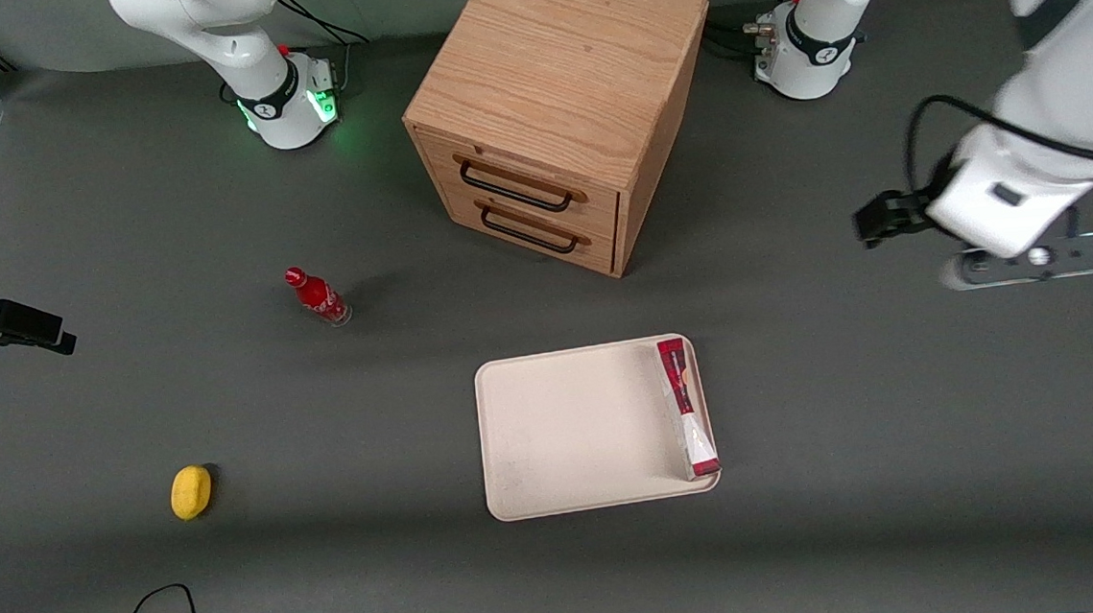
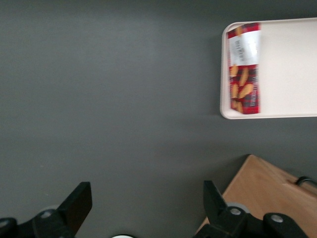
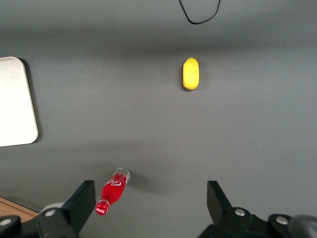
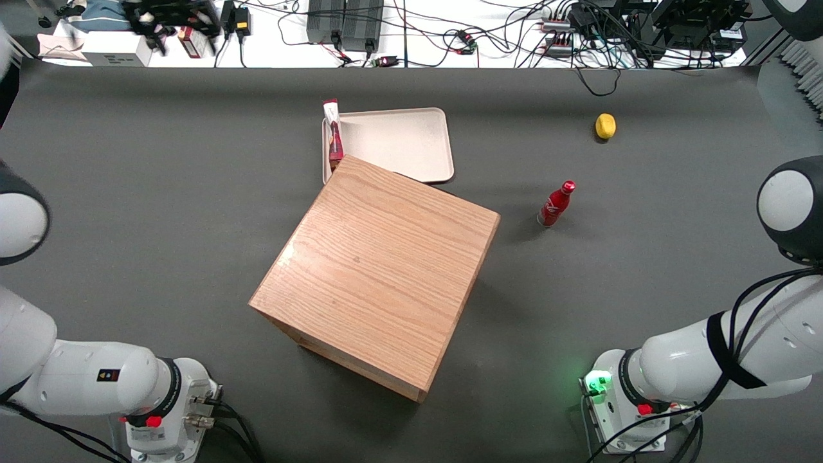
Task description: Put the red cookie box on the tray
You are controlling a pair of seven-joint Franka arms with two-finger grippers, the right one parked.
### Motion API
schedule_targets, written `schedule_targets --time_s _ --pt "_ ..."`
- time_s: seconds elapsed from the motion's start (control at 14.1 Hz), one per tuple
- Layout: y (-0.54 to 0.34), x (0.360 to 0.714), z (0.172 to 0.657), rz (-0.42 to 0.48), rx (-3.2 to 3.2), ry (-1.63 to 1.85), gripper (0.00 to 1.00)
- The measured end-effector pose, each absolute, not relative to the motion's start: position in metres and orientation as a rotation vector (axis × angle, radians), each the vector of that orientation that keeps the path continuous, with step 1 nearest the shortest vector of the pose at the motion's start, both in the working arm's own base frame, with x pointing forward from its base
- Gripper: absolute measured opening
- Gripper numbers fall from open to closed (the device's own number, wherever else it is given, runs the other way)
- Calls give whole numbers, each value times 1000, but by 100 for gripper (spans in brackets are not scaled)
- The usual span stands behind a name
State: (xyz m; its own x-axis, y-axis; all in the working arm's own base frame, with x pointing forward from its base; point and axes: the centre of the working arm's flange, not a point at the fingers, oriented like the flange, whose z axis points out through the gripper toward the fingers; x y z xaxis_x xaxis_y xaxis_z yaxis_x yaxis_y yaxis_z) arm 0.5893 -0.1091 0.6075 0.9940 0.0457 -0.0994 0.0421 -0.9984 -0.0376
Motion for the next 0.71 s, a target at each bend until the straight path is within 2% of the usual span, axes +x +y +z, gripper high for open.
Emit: schedule_targets --time_s 0.36,0.71 --pt "-57 595 564 128 -3111 -71 100" --pt "-40 602 547 79 -3117 -79 100"
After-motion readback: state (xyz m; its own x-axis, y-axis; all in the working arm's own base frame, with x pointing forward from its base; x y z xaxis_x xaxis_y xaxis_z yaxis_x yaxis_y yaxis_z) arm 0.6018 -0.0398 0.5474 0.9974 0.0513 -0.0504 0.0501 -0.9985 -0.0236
